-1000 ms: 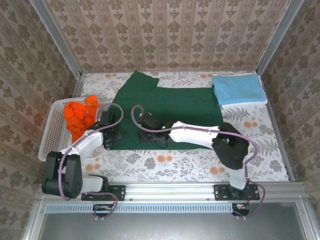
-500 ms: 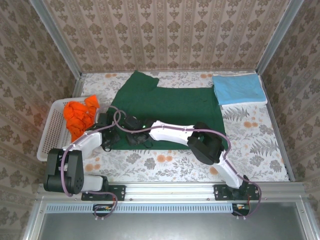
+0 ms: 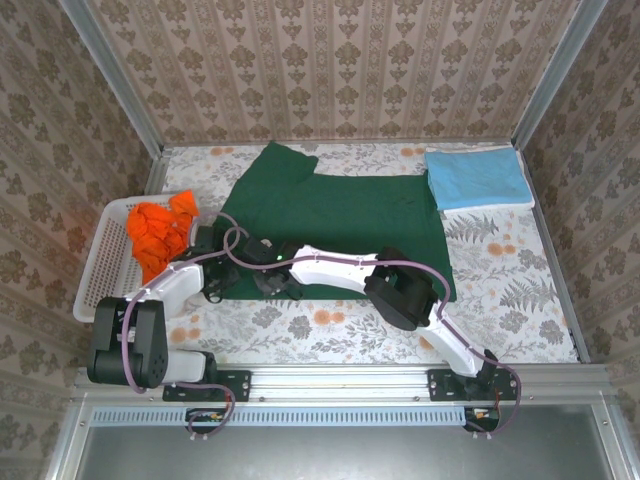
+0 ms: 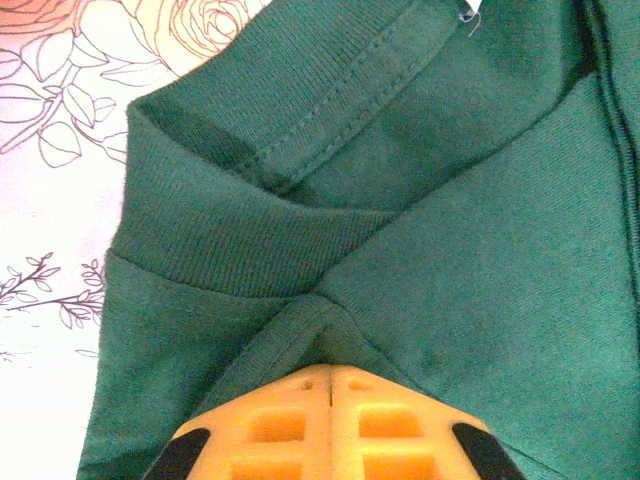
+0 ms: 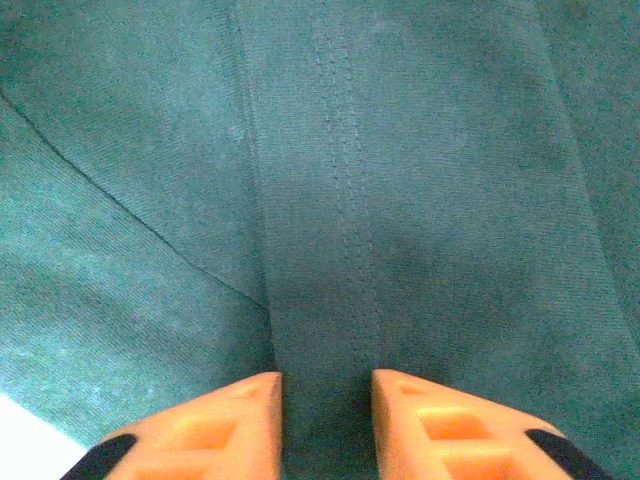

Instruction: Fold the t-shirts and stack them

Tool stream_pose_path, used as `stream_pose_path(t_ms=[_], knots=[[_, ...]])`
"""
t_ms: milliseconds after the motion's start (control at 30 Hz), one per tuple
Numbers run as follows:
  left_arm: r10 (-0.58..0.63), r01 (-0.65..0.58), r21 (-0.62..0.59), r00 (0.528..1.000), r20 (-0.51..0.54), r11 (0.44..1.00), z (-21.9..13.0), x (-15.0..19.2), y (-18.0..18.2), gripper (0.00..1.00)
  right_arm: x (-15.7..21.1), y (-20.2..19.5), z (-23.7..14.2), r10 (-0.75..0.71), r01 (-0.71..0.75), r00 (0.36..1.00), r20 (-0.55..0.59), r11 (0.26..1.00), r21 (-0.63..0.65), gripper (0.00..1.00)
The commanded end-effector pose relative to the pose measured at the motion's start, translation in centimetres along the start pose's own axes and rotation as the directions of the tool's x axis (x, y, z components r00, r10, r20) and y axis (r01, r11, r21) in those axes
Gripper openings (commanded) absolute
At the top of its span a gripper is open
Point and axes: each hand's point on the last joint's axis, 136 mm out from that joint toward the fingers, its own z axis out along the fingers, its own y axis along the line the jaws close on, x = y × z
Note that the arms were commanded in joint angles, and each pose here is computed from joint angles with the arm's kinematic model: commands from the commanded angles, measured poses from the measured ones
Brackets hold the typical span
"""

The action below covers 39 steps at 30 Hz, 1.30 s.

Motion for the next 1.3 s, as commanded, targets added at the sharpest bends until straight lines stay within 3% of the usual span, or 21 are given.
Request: stream_pose_path(t_ms=[0, 300, 633, 1267], knots=[[-0.002, 0.002, -0.002, 1.000, -0.002, 1.000, 0.1, 0.2, 0.3, 0.04, 0.7, -0.3, 0.6, -0.044, 0.045, 0.999, -0.028, 0.998, 0.040, 0.24], [0.000, 0.000, -0.004, 1.000, 0.000, 1.000, 0.1, 0.2, 0.4, 0.04, -0.6, -0.3, -0.7, -0.009, 0.009, 1.000, -0.014, 1.000, -0.022, 0.08], [0.001, -0.001, -0.005, 1.000, 0.002, 1.000, 0.0, 0.2, 0.4, 0.03, -2.1, -1.2, -2.0, 0.075, -0.075, 0.997, -0.005, 0.985, -0.157, 0.02], [0.001, -0.001, -0.012, 1.000, 0.000, 1.000, 0.0, 0.1, 0.5, 0.03, -4.9, -7.1, -2.9, 0.236, -0.232, 0.972, -0.011, 0.947, -0.224, 0.00]])
